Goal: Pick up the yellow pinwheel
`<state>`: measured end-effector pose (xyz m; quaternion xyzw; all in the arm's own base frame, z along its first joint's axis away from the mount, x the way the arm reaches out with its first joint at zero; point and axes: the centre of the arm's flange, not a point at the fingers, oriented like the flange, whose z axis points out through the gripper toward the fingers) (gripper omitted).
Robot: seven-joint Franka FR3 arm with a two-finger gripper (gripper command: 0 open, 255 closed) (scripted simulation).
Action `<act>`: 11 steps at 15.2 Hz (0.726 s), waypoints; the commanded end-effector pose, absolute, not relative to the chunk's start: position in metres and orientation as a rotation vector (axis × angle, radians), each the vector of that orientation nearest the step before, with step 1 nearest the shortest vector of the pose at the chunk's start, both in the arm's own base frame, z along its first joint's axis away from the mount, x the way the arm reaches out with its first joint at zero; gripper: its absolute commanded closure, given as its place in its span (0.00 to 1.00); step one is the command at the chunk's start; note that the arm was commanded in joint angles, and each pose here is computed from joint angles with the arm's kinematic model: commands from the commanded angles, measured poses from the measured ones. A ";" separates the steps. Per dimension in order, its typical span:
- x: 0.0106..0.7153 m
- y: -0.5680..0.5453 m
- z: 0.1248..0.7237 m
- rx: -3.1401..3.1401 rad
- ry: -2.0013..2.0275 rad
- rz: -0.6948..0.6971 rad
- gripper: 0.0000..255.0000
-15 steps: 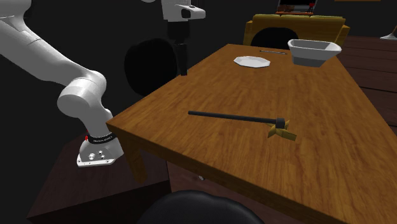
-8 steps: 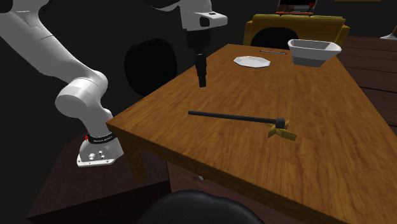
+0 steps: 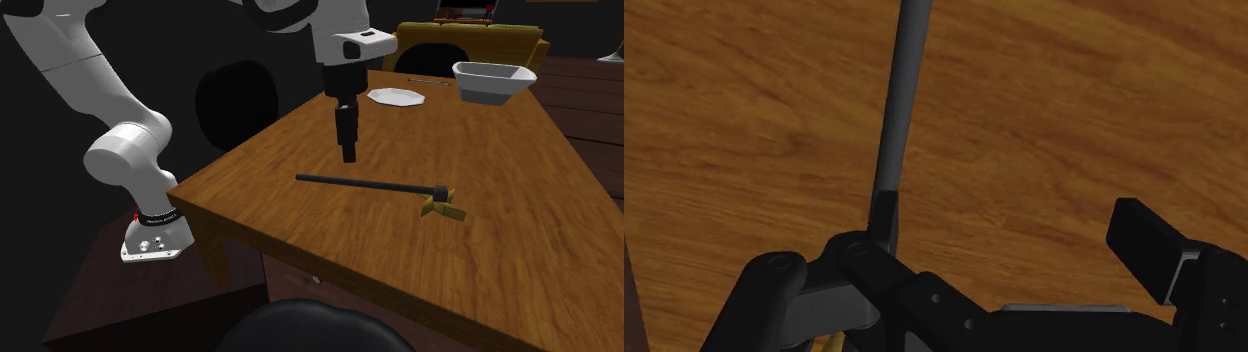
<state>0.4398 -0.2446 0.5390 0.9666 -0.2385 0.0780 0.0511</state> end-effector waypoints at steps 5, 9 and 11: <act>0.453 -0.317 0.530 2.856 -0.947 0.317 0.00; 0.453 -0.318 0.514 2.855 -0.950 0.318 0.00; 0.453 -0.318 0.503 2.855 -0.950 0.318 0.00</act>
